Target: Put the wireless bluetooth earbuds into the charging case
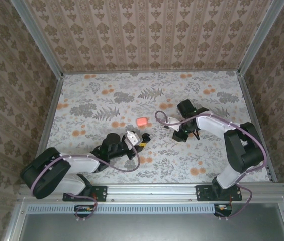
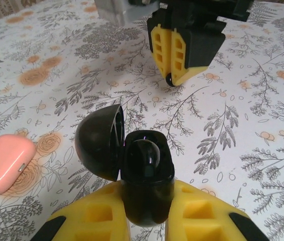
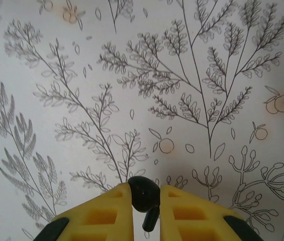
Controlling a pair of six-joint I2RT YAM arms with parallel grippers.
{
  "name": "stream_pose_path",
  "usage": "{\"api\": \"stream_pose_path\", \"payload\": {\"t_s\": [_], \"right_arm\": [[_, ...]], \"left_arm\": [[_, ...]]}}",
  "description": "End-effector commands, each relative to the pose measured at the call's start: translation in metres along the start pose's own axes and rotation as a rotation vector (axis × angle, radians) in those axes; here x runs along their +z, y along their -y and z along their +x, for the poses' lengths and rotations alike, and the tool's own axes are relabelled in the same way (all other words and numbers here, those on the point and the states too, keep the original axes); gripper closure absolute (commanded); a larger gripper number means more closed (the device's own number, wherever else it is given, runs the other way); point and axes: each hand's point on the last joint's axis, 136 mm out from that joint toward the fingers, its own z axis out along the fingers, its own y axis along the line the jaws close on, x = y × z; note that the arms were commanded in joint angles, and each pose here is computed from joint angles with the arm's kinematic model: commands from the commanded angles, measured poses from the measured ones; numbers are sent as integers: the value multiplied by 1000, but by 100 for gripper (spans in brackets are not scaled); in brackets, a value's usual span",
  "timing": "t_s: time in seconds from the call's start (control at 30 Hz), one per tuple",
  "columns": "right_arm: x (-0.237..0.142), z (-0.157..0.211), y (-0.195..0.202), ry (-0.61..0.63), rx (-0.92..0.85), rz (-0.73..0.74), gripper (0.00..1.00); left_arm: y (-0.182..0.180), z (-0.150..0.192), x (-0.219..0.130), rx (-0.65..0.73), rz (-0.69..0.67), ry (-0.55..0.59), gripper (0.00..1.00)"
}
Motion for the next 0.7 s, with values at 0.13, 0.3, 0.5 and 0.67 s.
{"api": "stream_pose_path", "payload": {"t_s": [0.13, 0.3, 0.5, 0.67], "right_arm": [[-12, -29, 1, 210, 46, 36, 83], [-23, -47, 1, 341, 55, 57, 83], [-38, -60, -5, 459, 32, 74, 83], [-58, -67, -9, 539, -2, 114, 83]], "left_arm": [[-9, -21, 23, -51, 4, 114, 87], [-6, -23, 35, -84, 38, 176, 87], [-3, -27, 46, -98, 70, 187, 87], [-4, -33, 51, -94, 73, 199, 87]]}}
